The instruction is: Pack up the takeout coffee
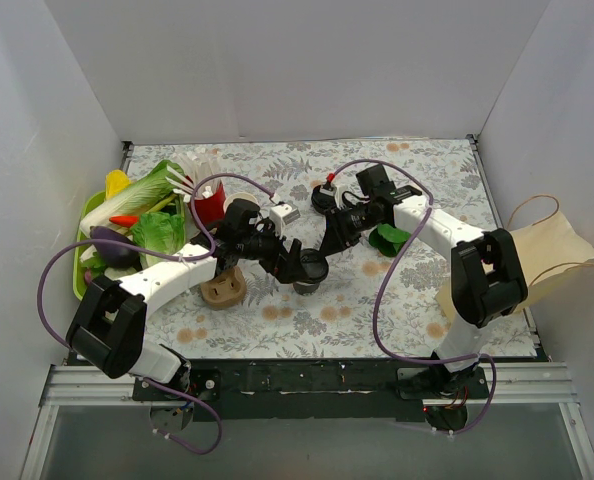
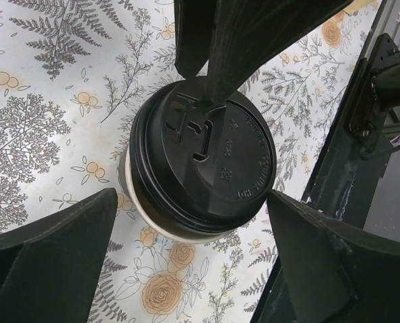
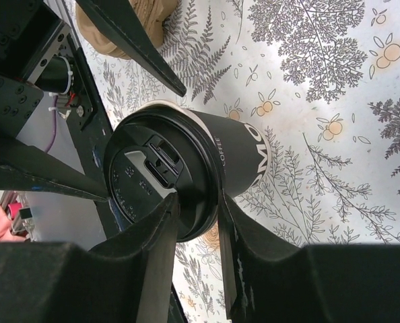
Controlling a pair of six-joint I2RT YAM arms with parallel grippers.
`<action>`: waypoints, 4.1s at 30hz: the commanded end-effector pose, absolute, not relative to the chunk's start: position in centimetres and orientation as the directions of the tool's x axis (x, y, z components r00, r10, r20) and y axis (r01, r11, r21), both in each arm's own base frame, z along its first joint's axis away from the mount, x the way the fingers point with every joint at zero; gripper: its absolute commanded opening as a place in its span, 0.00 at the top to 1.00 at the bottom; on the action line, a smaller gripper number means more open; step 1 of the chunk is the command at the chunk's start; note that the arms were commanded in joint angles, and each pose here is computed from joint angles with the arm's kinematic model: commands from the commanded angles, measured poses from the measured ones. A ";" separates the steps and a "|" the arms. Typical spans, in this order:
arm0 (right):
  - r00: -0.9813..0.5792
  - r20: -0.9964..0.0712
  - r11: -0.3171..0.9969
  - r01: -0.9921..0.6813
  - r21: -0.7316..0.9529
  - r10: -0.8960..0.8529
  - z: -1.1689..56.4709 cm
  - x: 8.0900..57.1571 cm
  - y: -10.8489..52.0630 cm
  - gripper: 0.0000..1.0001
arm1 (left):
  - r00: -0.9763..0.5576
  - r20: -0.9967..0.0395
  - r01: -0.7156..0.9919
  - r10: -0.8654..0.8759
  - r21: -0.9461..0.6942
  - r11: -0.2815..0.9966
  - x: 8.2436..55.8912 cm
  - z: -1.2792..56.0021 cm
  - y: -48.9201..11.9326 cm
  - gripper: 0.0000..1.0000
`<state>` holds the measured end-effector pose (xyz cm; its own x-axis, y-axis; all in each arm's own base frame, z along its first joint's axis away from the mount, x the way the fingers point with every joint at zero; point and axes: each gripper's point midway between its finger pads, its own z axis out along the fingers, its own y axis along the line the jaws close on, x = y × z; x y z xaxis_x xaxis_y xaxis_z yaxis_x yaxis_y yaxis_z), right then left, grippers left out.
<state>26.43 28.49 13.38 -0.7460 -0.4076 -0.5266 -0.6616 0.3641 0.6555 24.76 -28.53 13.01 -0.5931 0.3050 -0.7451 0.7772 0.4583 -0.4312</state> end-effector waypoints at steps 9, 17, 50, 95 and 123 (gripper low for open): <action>-0.719 -0.582 0.317 -0.692 0.649 -0.380 16.1 26.1 29.0 0.64 | -0.584 -0.775 0.772 0.241 -0.438 0.460 25.1 15.3 -28.5 0.03; -0.706 -0.591 0.312 -0.705 0.637 -0.390 16.1 26.2 29.1 0.64 | -0.634 -0.749 0.697 0.192 -0.447 0.561 26.5 15.0 -26.9 0.02; -0.771 -0.512 0.025 -0.561 0.827 -0.378 14.0 25.7 29.8 0.05 | -0.899 -0.432 0.357 -0.077 -0.822 0.443 24.5 12.7 -26.2 0.02; -0.865 -0.319 0.095 -0.381 0.920 -0.387 8.7 25.2 30.2 0.28 | -0.935 -0.321 0.212 -0.148 -0.843 0.494 25.3 6.8 -24.4 0.08; -0.894 -0.226 0.224 -0.329 0.917 -0.386 7.0 24.7 29.9 0.29 | -0.915 -0.315 0.063 -0.251 -0.728 0.683 27.1 1.9 -21.6 0.07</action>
<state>25.86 30.12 9.99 -0.8667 -0.3687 -0.3360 -0.3950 0.0961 0.9136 25.66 -25.33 8.92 -0.9276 -0.1495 -0.3424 0.2552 0.4159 -0.8729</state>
